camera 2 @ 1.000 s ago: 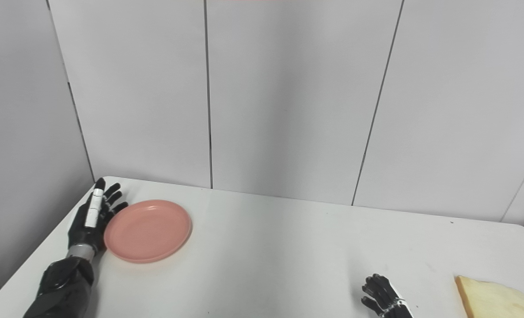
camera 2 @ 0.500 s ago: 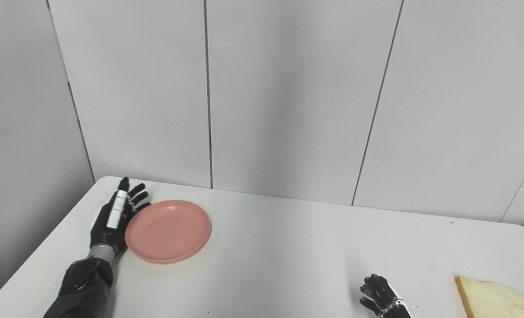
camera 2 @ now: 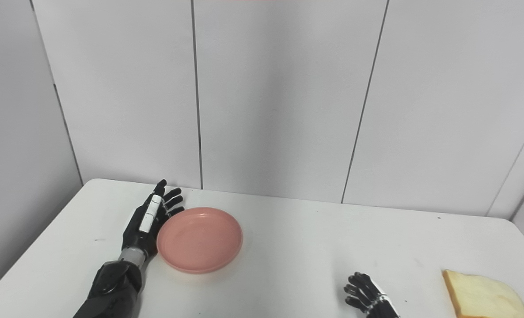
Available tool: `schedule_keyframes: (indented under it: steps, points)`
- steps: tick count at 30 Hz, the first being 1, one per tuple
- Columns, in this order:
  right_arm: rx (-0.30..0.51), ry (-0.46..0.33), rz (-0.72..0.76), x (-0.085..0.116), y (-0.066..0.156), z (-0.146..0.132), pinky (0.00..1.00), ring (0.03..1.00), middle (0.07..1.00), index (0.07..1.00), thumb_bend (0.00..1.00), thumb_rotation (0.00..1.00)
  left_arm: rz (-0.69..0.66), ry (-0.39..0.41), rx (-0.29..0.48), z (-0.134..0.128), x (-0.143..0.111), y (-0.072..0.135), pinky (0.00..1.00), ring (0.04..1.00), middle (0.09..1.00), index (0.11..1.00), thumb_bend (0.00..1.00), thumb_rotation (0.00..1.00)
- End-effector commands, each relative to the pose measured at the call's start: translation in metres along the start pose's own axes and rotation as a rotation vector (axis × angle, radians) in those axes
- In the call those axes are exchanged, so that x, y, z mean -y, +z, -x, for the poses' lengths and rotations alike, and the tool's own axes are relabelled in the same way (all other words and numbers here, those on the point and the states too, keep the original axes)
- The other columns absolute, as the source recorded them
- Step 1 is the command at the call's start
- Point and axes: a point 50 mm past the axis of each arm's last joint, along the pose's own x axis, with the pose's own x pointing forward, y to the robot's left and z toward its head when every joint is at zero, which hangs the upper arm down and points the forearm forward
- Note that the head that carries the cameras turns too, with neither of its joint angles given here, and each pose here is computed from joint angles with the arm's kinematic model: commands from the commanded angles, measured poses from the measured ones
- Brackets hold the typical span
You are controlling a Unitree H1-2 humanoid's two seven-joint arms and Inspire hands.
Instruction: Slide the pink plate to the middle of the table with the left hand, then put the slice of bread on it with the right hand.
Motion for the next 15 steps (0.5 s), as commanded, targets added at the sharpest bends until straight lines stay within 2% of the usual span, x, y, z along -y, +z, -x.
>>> schedule_keyframes:
  steps: [1, 15]
  points:
    - [-0.186, -0.016, -0.024, -0.007, -0.039, 0.029, 0.75, 0.793, 0.822, 0.814, 0.74, 0.86, -0.008, -0.057, 0.009, -0.009, 0.018, 0.008, 0.76, 0.835, 0.830, 0.928, 1.00, 0.70]
    - [-0.184, -0.013, -0.001, -0.023, -0.034, 0.030, 0.75, 0.791, 0.822, 0.817, 0.76, 0.88, -0.030, -0.148, -0.053, 0.004, 0.058, -0.020, 0.73, 0.832, 0.825, 0.935, 0.95, 0.74]
